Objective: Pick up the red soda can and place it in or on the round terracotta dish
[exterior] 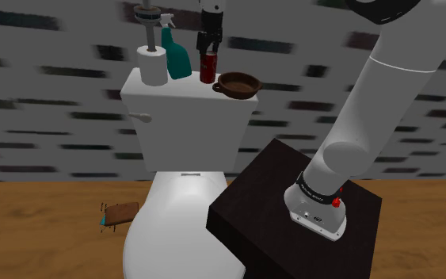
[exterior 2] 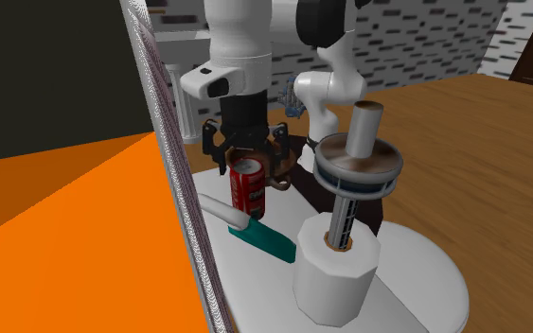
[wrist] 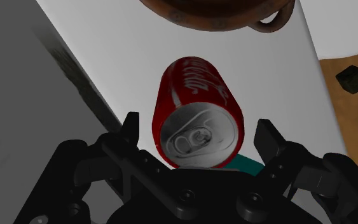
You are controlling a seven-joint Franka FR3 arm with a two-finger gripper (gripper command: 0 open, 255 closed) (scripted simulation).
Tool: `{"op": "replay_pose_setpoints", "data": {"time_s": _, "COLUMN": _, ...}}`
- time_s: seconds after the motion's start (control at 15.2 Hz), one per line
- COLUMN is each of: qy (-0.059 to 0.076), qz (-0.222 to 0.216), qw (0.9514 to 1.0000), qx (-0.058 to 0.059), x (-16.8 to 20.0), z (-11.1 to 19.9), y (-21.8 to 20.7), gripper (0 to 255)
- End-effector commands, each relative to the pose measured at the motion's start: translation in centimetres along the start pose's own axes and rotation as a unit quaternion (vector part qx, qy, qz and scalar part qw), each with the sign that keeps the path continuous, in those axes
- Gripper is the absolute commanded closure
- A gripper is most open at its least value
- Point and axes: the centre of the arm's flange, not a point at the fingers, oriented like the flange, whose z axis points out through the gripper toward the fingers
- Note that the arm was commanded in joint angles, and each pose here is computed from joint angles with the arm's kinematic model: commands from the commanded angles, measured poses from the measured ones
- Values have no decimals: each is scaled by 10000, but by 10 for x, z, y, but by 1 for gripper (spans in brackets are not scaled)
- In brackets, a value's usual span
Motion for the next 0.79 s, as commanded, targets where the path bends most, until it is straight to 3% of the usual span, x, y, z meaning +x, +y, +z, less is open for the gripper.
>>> {"op": "replay_pose_setpoints", "data": {"time_s": 0.0, "qy": 2, "qz": -1, "qw": 10000, "qx": 0, "x": 0, "z": 14, "y": 0, "gripper": 0}}
{"op": "replay_pose_setpoints", "data": {"time_s": 0.53, "qy": 2, "qz": -1, "qw": 10000, "qx": 0, "x": 0, "z": 14, "y": 0, "gripper": 0}}
{"op": "replay_pose_setpoints", "data": {"time_s": 0.59, "qy": 2, "qz": -1, "qw": 10000, "qx": 0, "x": 0, "z": 14, "y": 0, "gripper": 255}}
{"op": "replay_pose_setpoints", "data": {"time_s": 0.73, "qy": 2, "qz": -1, "qw": 10000, "qx": 0, "x": 0, "z": 14, "y": 0, "gripper": 255}}
